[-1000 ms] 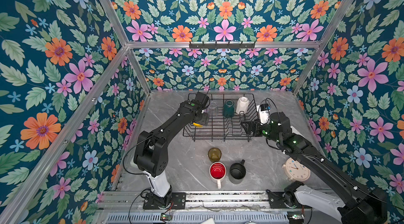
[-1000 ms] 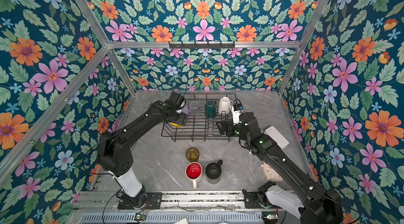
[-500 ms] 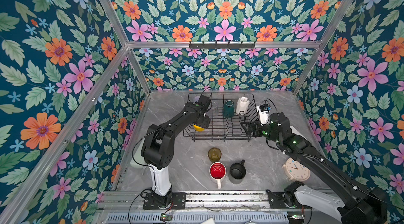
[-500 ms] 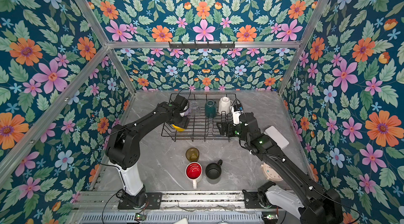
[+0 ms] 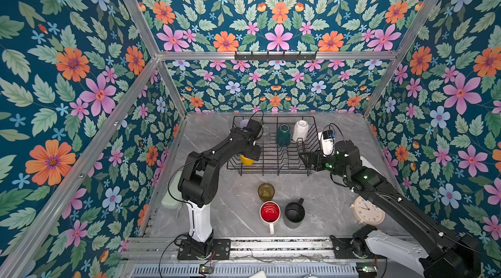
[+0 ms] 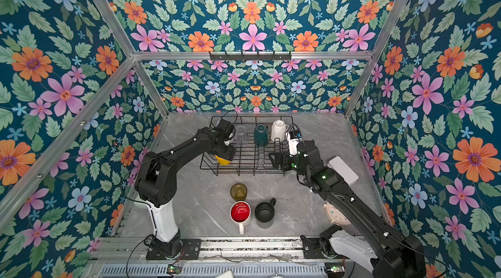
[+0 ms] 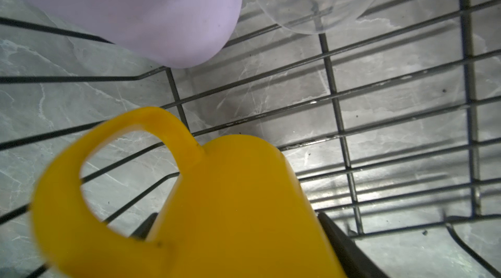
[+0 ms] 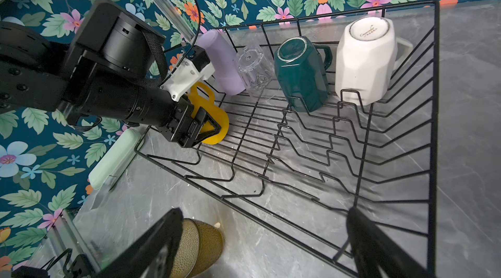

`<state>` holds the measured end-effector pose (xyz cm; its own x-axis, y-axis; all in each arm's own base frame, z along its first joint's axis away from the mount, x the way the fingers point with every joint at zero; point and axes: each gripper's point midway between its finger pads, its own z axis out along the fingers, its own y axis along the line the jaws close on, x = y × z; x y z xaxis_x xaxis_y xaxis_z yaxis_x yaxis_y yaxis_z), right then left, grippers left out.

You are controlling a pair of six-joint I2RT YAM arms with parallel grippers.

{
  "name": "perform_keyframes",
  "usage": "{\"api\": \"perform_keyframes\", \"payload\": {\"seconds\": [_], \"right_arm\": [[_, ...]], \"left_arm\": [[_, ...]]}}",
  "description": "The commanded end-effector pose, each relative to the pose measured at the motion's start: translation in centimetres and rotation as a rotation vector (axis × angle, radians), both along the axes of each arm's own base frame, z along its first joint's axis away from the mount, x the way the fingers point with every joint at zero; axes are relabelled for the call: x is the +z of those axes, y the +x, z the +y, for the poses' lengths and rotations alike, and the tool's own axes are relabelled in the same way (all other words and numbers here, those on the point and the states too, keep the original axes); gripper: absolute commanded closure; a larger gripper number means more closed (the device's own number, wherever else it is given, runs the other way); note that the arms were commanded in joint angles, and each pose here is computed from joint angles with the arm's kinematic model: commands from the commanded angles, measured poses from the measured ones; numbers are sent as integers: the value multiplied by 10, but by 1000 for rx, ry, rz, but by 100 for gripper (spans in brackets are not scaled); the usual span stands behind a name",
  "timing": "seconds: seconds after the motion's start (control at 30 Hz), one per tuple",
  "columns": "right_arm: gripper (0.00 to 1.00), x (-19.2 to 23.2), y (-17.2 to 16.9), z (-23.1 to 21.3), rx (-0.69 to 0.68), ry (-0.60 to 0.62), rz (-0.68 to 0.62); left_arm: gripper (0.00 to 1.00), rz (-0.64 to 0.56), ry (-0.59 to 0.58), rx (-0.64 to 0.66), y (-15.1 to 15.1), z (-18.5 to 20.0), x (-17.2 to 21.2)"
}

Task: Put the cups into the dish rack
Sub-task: 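Lower the yellow mug upside down into the rack beside the lavender cup, then open the left gripper and lift it while the right gripper reaches toward the black mug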

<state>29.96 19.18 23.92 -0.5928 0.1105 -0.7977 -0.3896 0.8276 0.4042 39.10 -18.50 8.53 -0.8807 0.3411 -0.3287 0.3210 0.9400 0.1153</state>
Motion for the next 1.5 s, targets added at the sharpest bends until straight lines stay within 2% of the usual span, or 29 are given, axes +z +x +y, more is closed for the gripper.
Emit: {"api": "perform_keyframes", "payload": {"seconds": [0.0, 0.13, 0.23, 0.57, 0.97, 1.07, 1.2, 1.33, 1.47], "right_arm": [[7, 3, 1, -1, -5, 1, -5], [7, 4, 0, -2, -10, 4, -11], [6, 4, 2, -1, -7, 2, -12], [7, 0, 4, 0, -10, 0, 0], [7, -3, 8, 3, 0, -32, 29], [7, -12, 5, -4, -14, -74, 57], [8, -32, -4, -15, -35, -145, 117], [9, -47, -16, -22, -35, -188, 203], [11, -61, -31, -26, -32, -194, 278]], "left_arm": [[48, -2, -3, 10, -1, 1, -1], [30, -5, 5, 16, -1, 4, -2], [21, -7, 13, 19, 0, 5, -2], [8, -35, -4, 29, 2, 7, 4], [0, -87, -35, 30, 1, 8, 24], [0, -193, -67, 42, 8, 9, 47], [0, -423, -134, 110, 19, 19, 97], [0, -634, -345, 118, 12, 12, 150], [0, -852, -561, 123, -9, 15, 194]]}}
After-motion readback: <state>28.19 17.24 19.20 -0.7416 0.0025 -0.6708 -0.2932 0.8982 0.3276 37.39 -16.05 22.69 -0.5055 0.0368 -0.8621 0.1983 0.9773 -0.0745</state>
